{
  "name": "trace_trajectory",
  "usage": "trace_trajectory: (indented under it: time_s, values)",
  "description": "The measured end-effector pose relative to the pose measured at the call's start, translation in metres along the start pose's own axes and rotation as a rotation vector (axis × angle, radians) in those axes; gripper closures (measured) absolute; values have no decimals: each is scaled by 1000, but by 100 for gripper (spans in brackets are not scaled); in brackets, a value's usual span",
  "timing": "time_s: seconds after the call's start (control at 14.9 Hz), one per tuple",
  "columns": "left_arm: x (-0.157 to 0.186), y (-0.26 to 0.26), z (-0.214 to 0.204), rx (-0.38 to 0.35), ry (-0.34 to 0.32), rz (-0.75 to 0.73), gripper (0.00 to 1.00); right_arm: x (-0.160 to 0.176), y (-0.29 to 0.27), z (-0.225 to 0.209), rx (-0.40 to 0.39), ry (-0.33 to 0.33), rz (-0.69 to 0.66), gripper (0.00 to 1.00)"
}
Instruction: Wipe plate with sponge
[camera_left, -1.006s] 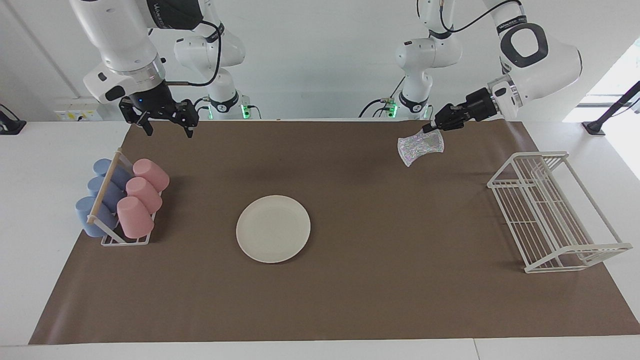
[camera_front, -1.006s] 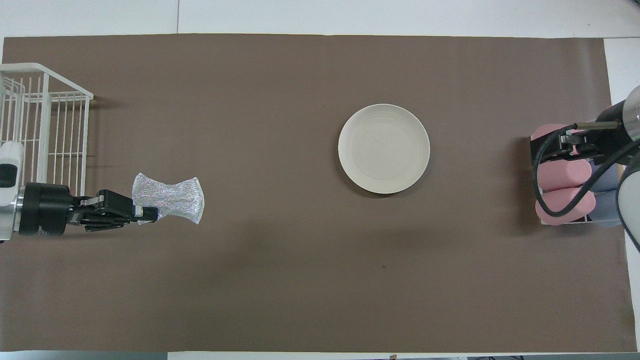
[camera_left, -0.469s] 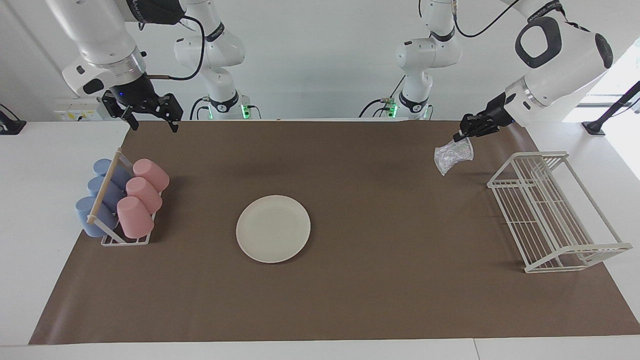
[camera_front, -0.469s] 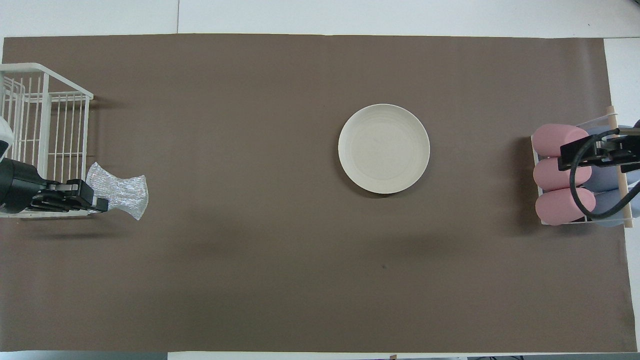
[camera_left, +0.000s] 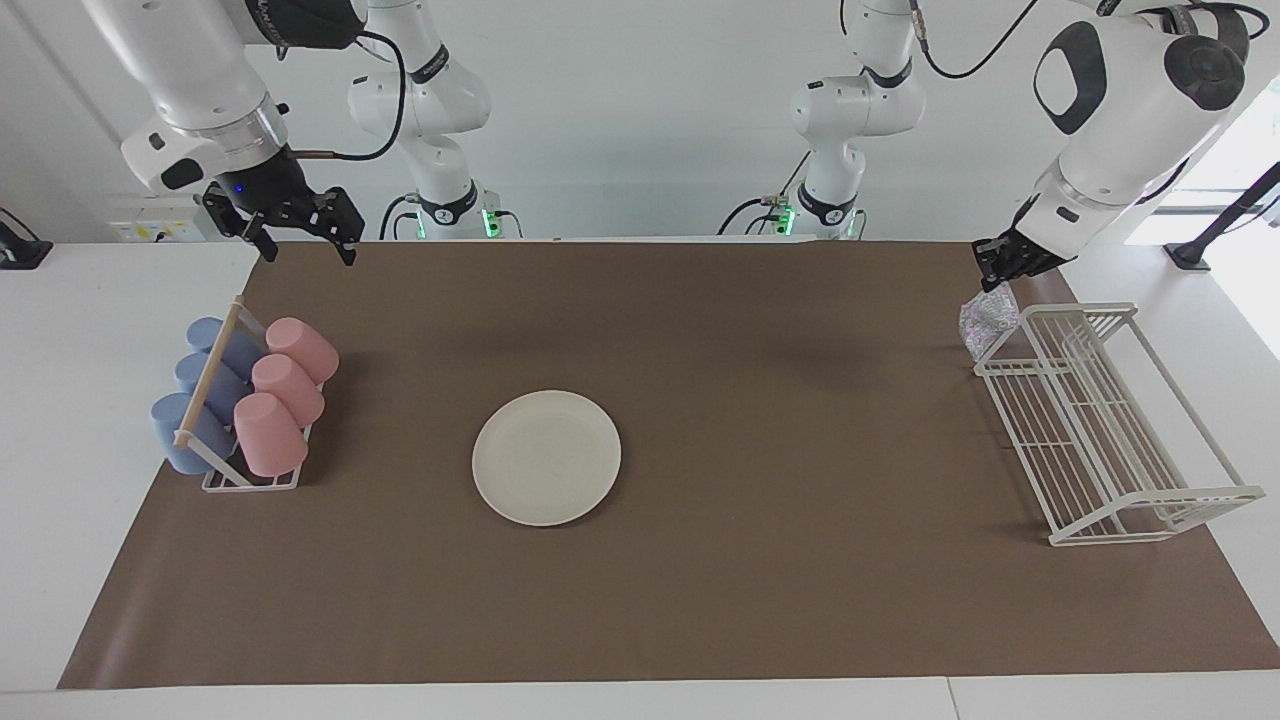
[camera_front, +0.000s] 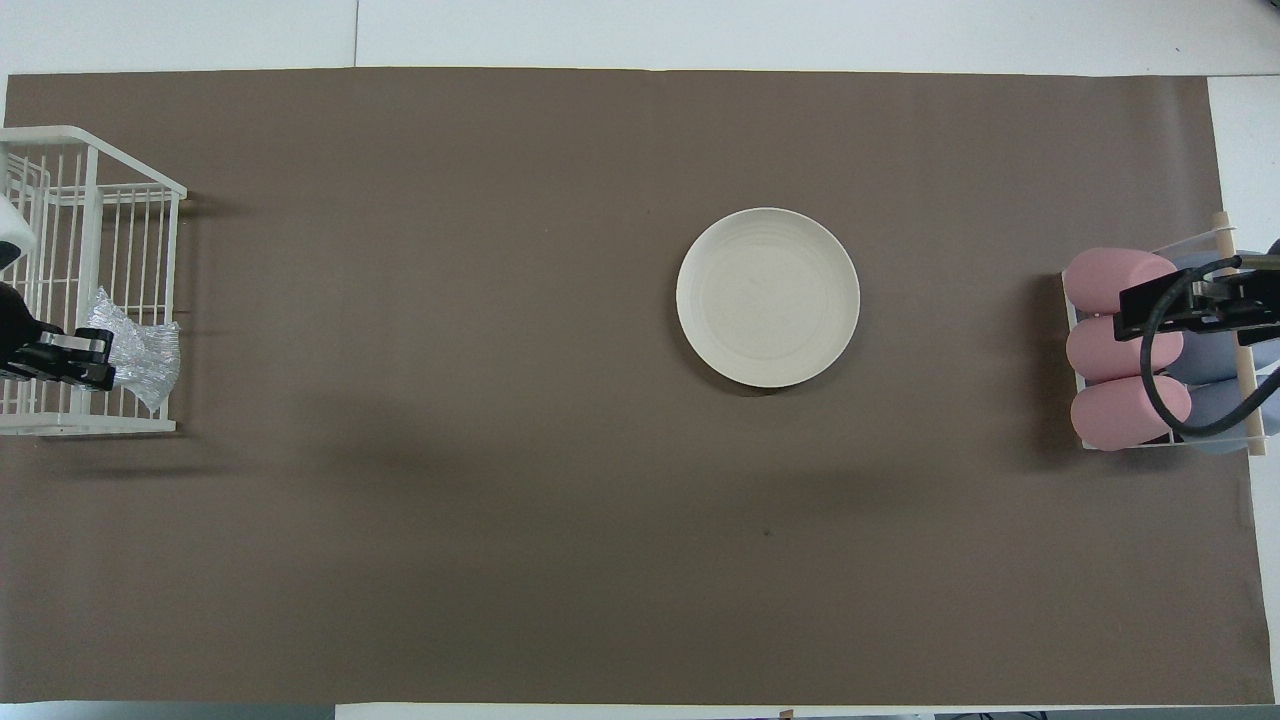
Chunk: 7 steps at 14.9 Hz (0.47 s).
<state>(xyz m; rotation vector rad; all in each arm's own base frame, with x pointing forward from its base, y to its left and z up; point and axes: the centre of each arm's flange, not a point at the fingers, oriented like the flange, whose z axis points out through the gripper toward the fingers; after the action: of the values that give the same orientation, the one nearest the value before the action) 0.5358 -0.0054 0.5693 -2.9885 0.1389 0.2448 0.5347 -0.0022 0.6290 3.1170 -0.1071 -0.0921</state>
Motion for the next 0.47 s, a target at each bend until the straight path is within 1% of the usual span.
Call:
trace_trajectory:
  time_s: [0.07,0.27,0.47]
  values:
    - [2,4,-7,87,5,-5,95,0,-1,0,0,0,-3,0]
    - [7,16,-21,311,39,-54,95,0,-2,0,0,1,-5,0]
    - [9,9,-27,476,57,-80,95,0,-1,0,0,1,-3,0]
